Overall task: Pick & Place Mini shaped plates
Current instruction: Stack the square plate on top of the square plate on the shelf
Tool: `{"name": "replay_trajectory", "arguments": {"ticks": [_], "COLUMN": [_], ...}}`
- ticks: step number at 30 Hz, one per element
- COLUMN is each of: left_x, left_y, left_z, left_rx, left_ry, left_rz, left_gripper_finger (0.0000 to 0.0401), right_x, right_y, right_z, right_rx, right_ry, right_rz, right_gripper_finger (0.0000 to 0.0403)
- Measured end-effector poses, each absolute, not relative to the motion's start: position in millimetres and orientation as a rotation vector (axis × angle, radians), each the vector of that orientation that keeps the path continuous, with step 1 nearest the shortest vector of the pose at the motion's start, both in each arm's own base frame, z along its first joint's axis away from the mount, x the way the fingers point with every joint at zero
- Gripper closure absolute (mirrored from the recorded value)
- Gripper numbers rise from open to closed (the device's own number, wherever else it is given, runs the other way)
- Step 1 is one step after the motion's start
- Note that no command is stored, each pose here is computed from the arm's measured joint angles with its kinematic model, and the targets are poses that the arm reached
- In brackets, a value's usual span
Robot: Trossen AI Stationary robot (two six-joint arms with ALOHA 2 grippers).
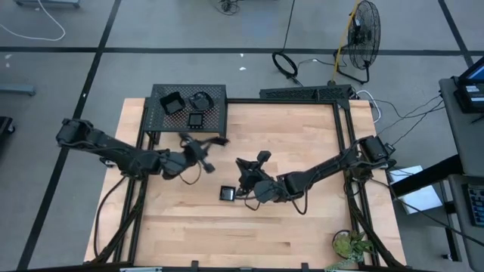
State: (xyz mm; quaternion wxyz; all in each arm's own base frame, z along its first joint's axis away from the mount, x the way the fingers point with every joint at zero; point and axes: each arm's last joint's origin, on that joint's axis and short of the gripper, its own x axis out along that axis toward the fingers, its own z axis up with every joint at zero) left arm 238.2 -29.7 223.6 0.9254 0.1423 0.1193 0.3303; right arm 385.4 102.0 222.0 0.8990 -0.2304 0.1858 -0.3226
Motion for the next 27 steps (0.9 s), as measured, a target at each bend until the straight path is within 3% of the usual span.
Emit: {"name": "replay_trajectory", "arguments": {"ticks": [5,13,27], "left_x": [213.5,164.6,141.8], "left_y": [-21.6,28.8,52.8], "left_z": [241.9,267.1,260.5], "left_rx": [0.228,-0.107,-0.256], "left_ry": [0.224,0.141,0.206], "left_rz": [0.843,0.839,0.891], "left_gripper_finger": [0.0397,0.0397,0.0385], "right_x": [384.4,384.5,384.7], "right_y": [105.5,105.0,104.6], "right_z": [222.5,222.4,222.5], "right_rx": [-0.452,-0.387,-0.387], "right_ry": [0.369,0.346,0.346], "right_rz": [-0.671,-0.683,-0.683], "right_gripper_finger": [0.0308,0.0221,0.0215]}}
